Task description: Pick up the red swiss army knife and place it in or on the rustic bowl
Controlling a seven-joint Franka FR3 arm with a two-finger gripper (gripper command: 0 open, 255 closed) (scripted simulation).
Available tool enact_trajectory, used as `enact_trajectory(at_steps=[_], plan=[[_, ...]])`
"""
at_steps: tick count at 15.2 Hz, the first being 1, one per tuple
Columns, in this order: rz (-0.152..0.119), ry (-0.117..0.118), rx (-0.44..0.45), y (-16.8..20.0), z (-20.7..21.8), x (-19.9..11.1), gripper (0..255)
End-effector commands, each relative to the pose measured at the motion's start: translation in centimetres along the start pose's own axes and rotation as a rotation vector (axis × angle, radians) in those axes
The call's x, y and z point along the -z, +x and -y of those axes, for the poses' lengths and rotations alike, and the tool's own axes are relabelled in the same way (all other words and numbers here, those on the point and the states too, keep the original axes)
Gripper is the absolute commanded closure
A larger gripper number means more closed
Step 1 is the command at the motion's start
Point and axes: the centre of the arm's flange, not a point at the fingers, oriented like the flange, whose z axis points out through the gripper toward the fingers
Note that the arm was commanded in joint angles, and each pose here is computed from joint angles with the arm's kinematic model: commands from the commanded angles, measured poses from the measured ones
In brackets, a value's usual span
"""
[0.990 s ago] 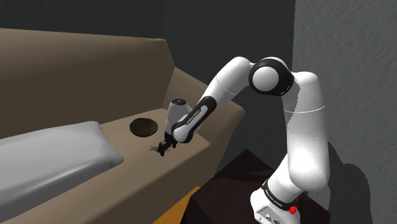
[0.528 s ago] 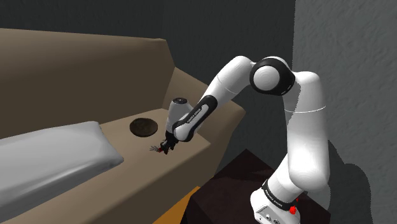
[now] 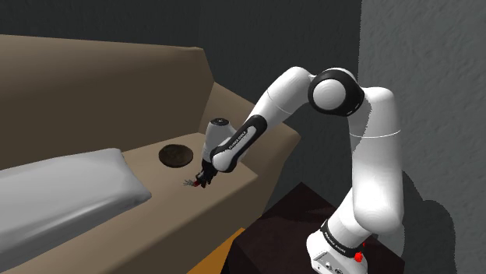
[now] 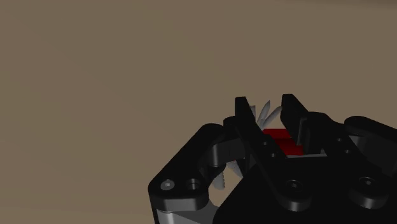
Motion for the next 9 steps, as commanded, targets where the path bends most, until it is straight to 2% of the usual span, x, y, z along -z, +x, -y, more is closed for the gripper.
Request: enact_trajectory(at_steps=[1,9], plan=[[0.001,0.001,0.003,0.0,0.2,0.9,255],[0.001,0.001,0.003,0.0,0.3,5.1,255]])
